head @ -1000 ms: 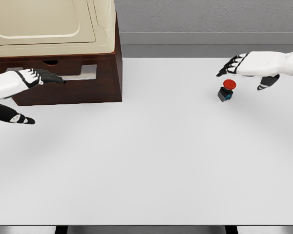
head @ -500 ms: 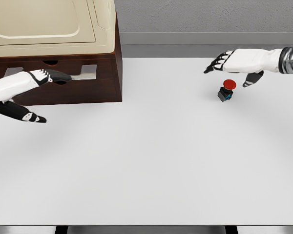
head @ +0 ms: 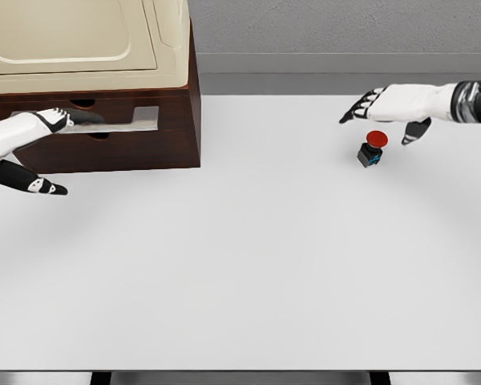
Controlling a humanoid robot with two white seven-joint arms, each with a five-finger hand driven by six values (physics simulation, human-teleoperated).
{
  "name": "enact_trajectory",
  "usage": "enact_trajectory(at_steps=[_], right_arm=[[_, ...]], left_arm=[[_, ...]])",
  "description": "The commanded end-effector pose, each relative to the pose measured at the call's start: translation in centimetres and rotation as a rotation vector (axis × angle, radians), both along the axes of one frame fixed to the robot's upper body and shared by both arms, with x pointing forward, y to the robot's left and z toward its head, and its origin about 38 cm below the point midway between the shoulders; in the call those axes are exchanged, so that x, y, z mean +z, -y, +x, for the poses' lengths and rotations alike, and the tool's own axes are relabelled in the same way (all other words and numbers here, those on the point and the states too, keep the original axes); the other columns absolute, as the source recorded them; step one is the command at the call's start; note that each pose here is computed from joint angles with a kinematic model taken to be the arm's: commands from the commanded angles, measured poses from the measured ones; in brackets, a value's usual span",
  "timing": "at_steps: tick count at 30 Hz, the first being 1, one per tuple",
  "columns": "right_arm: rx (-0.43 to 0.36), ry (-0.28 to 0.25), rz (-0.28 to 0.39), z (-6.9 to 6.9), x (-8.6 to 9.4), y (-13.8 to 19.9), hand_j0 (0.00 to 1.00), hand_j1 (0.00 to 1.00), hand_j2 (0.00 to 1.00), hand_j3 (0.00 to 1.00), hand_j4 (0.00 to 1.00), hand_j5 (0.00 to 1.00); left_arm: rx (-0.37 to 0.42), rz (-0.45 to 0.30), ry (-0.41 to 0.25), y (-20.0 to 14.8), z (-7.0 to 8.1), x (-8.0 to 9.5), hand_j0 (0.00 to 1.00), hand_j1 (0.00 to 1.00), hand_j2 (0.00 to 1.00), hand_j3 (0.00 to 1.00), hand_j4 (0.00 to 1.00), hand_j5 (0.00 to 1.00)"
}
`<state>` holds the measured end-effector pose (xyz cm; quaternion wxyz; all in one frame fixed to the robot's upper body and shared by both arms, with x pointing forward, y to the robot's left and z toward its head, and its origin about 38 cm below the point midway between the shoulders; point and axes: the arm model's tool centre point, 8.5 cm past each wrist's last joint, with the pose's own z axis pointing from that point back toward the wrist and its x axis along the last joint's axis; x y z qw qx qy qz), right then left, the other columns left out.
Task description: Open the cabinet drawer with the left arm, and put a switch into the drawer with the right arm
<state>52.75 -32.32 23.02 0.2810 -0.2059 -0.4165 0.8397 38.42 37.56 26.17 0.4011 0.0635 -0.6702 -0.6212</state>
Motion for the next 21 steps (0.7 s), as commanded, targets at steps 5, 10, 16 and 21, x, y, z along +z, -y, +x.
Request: enact_trajectory(at_steps=[5, 10, 16, 21], right_arm=[[-0.013, -0.016, 0.022, 0.0, -0.9, -0.2, 1.00, 1.00, 1.00, 1.00, 1.00, 1.00], [-0.017, -0.014, 0.011, 0.4, -1.0, -0.3, 1.00, 1.00, 1.00, 1.00, 1.00, 1.00], [-0.006, -0.028, 0.005, 0.4, -1.9, -1.1, 1.00, 1.00, 1.00, 1.00, 1.00, 1.00], [-0.007, -0.034, 0.001, 0.3, -2.2, -1.0, 1.00, 1.00, 1.00, 1.00, 1.00, 1.00]], left_arm=[[-0.001, -0.046, -0.009, 0.7, 0.5, -0.7, 1.00, 1.00, 1.00, 1.00, 1.00, 1.00], [0.023, -0.058, -0.028, 0.3, 1.1, -1.7, 1.00, 1.00, 1.00, 1.00, 1.00, 1.00], [0.049, -0.068, -0.039, -0.4, 1.3, -1.9, 1.00, 1.00, 1.00, 1.00, 1.00, 1.00], [0.053, -0.089, -0.051, 0.0, 1.7, -2.9, 1.00, 1.00, 1.00, 1.00, 1.00, 1.00]])
